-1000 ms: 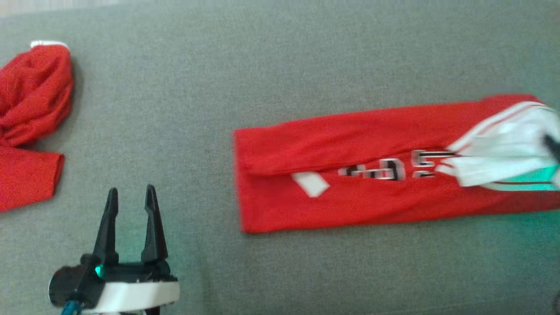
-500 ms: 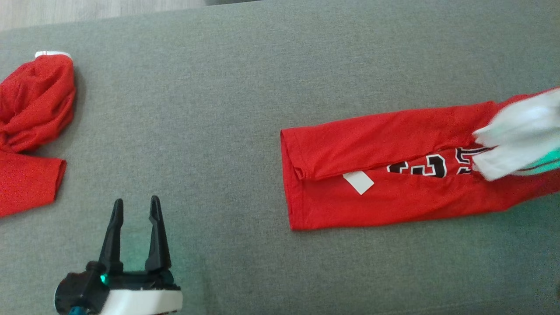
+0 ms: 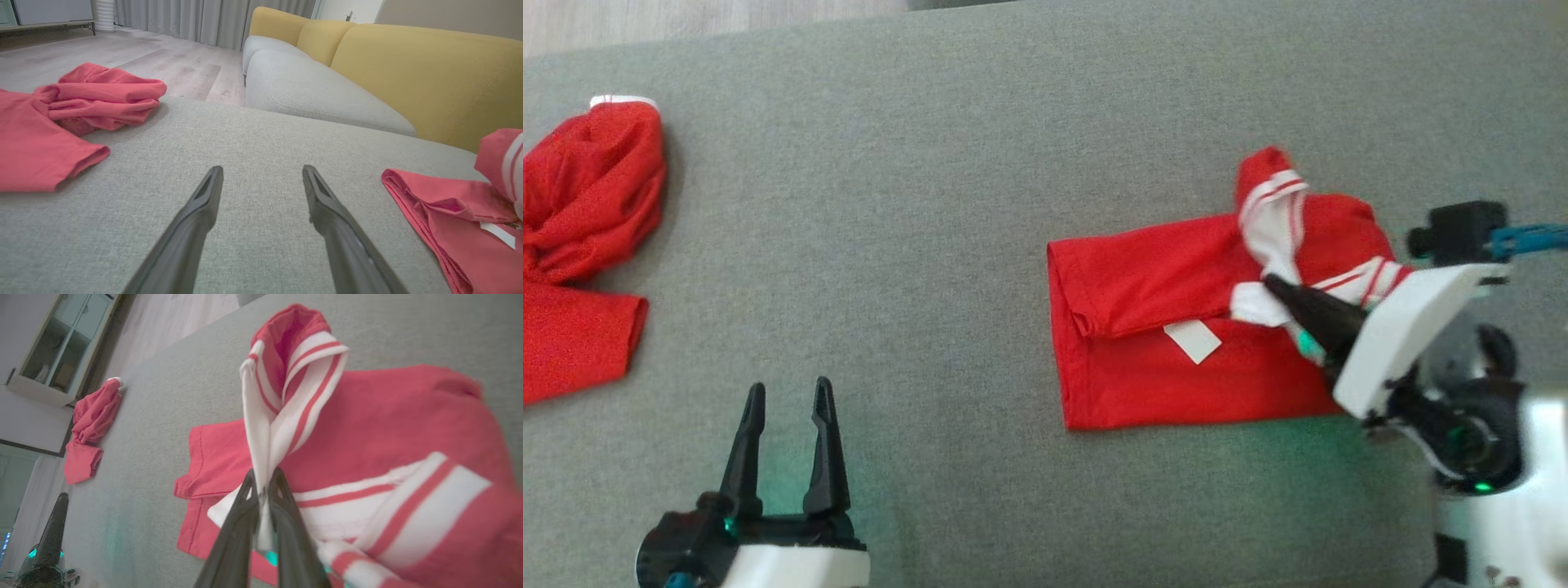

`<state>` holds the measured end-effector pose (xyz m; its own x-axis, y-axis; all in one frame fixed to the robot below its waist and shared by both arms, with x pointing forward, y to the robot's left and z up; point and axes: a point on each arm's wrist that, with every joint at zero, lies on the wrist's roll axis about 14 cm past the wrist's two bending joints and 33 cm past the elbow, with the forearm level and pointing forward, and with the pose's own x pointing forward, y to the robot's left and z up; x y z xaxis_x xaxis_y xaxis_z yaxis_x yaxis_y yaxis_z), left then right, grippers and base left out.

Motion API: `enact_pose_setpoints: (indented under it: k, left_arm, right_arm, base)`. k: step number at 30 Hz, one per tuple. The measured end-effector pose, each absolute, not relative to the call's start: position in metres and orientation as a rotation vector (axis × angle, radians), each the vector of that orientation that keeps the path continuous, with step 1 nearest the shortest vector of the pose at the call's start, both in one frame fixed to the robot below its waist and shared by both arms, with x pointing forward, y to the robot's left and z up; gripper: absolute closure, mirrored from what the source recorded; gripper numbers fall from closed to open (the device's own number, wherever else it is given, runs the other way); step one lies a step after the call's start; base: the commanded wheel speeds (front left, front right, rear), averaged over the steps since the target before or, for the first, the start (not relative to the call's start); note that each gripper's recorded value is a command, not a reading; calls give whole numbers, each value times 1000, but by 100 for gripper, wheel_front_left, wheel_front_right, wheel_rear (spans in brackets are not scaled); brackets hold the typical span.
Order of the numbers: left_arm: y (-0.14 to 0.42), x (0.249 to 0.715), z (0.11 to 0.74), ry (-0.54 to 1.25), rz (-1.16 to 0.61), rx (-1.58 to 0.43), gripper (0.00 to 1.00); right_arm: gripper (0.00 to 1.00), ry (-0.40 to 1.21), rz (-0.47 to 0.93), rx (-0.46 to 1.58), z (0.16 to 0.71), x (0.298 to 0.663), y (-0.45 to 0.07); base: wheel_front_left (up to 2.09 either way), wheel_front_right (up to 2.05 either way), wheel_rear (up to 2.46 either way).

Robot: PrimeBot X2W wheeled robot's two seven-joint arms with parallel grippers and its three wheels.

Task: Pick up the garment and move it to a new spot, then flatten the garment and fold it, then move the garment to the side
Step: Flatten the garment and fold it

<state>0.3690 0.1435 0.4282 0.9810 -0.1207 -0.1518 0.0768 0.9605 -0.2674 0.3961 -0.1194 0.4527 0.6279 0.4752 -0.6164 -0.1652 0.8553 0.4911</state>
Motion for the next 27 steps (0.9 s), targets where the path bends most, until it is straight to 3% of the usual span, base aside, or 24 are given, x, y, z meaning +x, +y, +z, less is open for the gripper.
enact_pose_setpoints:
  k: [27]
  left_arm:
    - [143,364,405,242,-99,-249,0]
  right_arm:
    - [100,741,581,500,433,399,-25]
  base:
    - [0,0,0]
